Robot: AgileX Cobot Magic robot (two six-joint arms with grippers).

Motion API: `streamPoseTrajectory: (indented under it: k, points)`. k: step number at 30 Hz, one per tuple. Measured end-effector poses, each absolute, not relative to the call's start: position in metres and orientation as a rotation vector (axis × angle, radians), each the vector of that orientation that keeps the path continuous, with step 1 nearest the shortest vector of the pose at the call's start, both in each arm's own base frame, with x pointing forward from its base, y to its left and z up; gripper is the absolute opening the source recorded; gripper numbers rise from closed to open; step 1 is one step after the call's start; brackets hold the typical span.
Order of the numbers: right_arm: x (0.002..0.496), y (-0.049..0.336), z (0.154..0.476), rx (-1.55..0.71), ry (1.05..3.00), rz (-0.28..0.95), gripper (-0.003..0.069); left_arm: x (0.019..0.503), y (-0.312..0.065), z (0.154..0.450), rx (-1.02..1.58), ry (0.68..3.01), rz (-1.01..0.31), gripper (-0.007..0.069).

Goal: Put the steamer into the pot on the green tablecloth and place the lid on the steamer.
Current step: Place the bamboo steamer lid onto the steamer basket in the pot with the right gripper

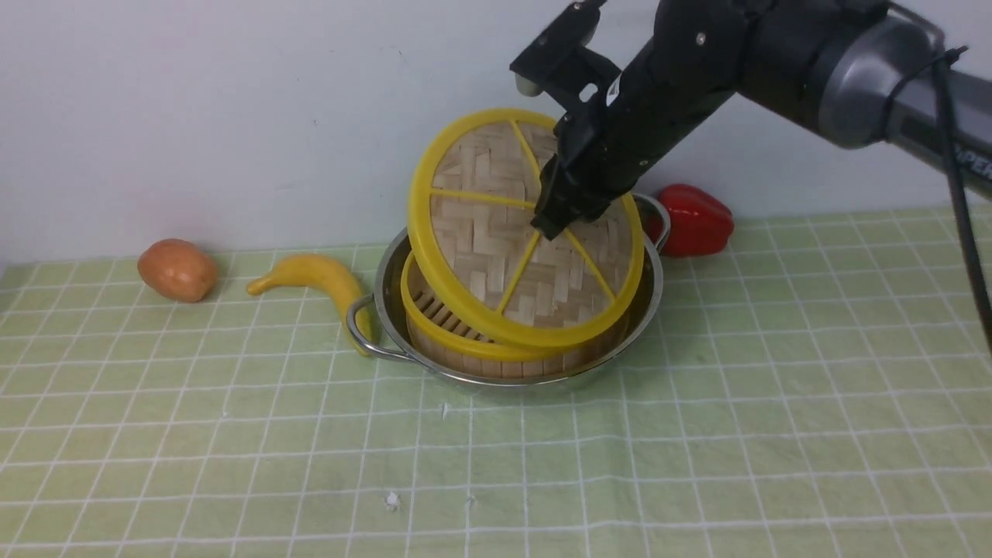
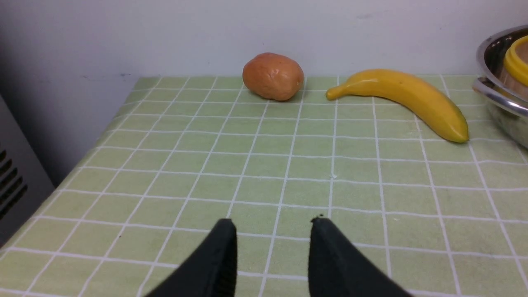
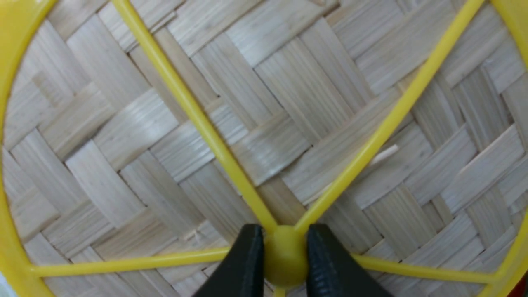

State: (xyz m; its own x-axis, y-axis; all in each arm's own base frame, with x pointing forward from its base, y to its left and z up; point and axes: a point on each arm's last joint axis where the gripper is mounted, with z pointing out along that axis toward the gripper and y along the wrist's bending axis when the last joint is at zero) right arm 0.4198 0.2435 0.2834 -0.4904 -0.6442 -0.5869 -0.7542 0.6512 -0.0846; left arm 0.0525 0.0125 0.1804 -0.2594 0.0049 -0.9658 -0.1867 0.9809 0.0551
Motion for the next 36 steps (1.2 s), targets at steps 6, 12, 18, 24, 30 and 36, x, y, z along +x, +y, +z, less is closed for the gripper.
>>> streamPoseTrajectory:
  k: [6,12,18,24,30,36]
  points:
    - [0.424,0.246,0.279,-1.082,2.251,0.237,0.0144,0.053,0.013,0.18,-0.133,1.826,0.183,0.0243]
    - [0.427,0.246,0.281,-1.074,2.214,0.229,0.0144,0.053,0.013,0.18,-0.133,1.826,0.183,0.0243]
    - [0.427,0.248,0.281,-1.063,2.211,0.247,0.0144,0.053,0.013,0.18,-0.133,1.826,0.183,0.0243]
    - [0.431,0.25,0.266,-1.07,2.243,0.259,0.0144,0.053,0.013,0.18,-0.133,1.826,0.183,0.0243]
    - [0.435,0.252,0.258,-1.065,2.238,0.256,0.0144,0.053,0.013,0.18,-0.133,1.826,0.183,0.0243]
    - [0.434,0.257,0.259,-1.111,2.189,0.239,0.0144,0.053,0.013,0.18,-0.133,1.826,0.183,0.0243]
